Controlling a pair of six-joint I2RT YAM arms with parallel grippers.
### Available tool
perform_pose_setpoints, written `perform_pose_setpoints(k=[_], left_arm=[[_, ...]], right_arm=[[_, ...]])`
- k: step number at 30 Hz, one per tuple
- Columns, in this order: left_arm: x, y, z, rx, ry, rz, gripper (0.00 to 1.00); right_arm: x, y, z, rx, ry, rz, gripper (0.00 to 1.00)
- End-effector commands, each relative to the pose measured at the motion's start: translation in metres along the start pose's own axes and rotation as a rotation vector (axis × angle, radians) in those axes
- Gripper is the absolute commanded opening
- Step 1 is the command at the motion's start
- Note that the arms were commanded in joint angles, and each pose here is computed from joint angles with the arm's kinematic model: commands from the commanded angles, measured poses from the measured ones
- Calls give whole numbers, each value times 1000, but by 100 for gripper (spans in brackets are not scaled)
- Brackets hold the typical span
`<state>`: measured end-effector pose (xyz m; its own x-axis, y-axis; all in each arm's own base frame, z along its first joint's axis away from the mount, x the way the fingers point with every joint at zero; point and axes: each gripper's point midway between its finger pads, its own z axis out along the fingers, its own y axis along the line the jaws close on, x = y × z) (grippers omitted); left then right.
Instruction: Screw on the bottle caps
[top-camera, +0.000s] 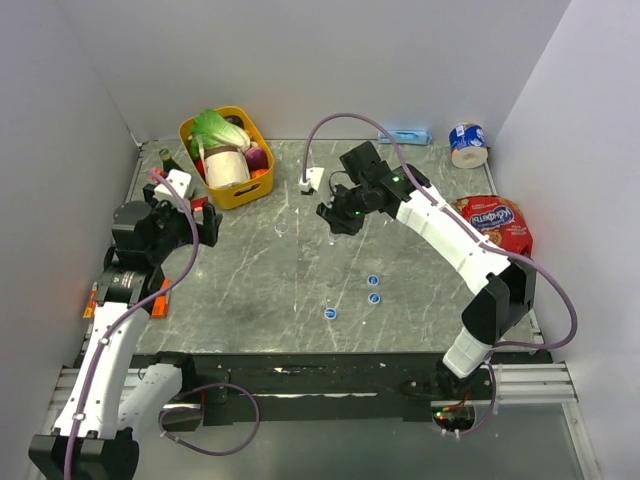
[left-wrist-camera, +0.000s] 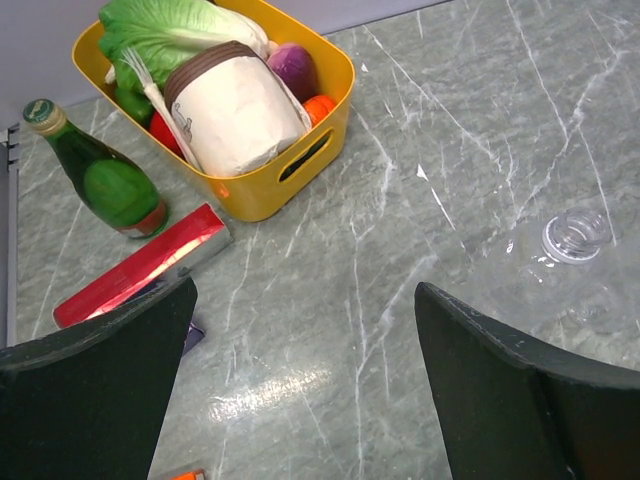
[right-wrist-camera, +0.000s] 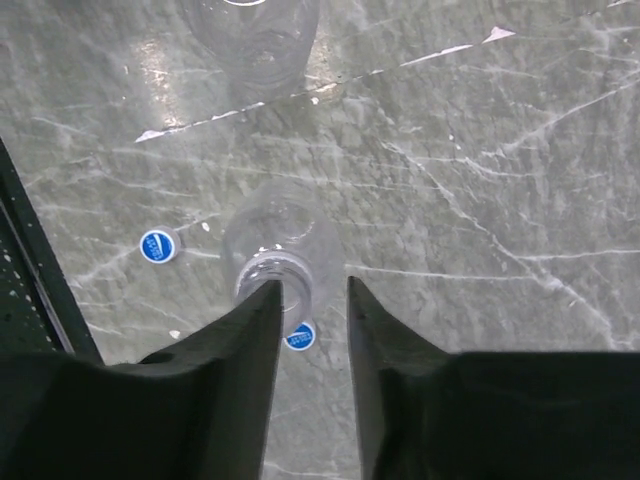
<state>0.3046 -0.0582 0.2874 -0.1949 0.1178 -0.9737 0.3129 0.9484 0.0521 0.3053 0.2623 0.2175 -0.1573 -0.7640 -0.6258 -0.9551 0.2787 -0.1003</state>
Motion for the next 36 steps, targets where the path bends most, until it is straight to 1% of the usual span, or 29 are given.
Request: perform_pose_setpoints(k=[1, 2, 3, 4, 5, 6, 7, 8, 10, 11, 12, 13, 14, 16, 17, 18, 20, 25, 31, 36], left_arm=[[-10, -8, 1, 46, -46, -15, 96], [-12, -12, 1, 73, -49, 0, 97], [-12, -16, 0, 104, -49, 12, 97], [-12, -22, 0, 141, -49, 26, 98], [-15, -38, -4, 236, -68, 56, 98], [-16, -48, -8, 289, -83, 63, 97], [-25, -60, -12, 351, -137, 83, 96], [-24, -78, -23, 448, -173, 96, 96], [-33, -97, -34, 542, -240, 104, 96], [-32, -104, -36, 582, -244, 102, 96], [-32, -117, -41, 649, -246, 103, 96], [-29, -123, -38, 679, -219, 86, 96], [-37, -129, -40, 704, -224, 92, 96], [-39, -151, -40, 779, -213, 101, 96], [-47, -159, -43, 803, -232, 115, 96], [-50, -175, -47, 847, -239, 124, 96], [-54, -188, -43, 871, -243, 126, 96], [-52, -209, -27, 901, -238, 143, 96], [-46, -227, -10, 915, -218, 180, 96], [-41, -243, -7, 957, -208, 242, 96]], right_arm=[[8, 5, 4, -26, 59, -9, 20], [7, 7, 1, -34, 67, -8, 16], [-1, 5, -8, -27, 50, -14, 9], [-5, 6, -14, -28, 44, -21, 7], [-3, 12, -24, -40, 60, -22, 5], [-10, 12, -36, -29, 40, -33, 3], [-12, 15, -45, -32, 35, -41, 1], [-12, 23, -60, -45, 31, -43, 1], [-24, 33, -82, -62, -18, -69, 0], [-33, 36, -97, -52, -53, -83, 0], [-30, 43, -105, -74, -38, -74, 0], [-31, 47, -111, -84, -42, -73, 0], [-38, 48, -121, -72, -61, -75, 0], [-42, 52, -132, -70, -72, -62, 0], [-51, 52, -144, -45, -106, -75, 0], [-56, 51, -148, -29, -123, -80, 0], [-70, 51, -160, -5, -164, -92, 0], [-87, 58, -175, 12, -216, -115, 0], [-92, 73, -187, 6, -258, -161, 0], [-98, 78, -197, 15, -302, -174, 0]])
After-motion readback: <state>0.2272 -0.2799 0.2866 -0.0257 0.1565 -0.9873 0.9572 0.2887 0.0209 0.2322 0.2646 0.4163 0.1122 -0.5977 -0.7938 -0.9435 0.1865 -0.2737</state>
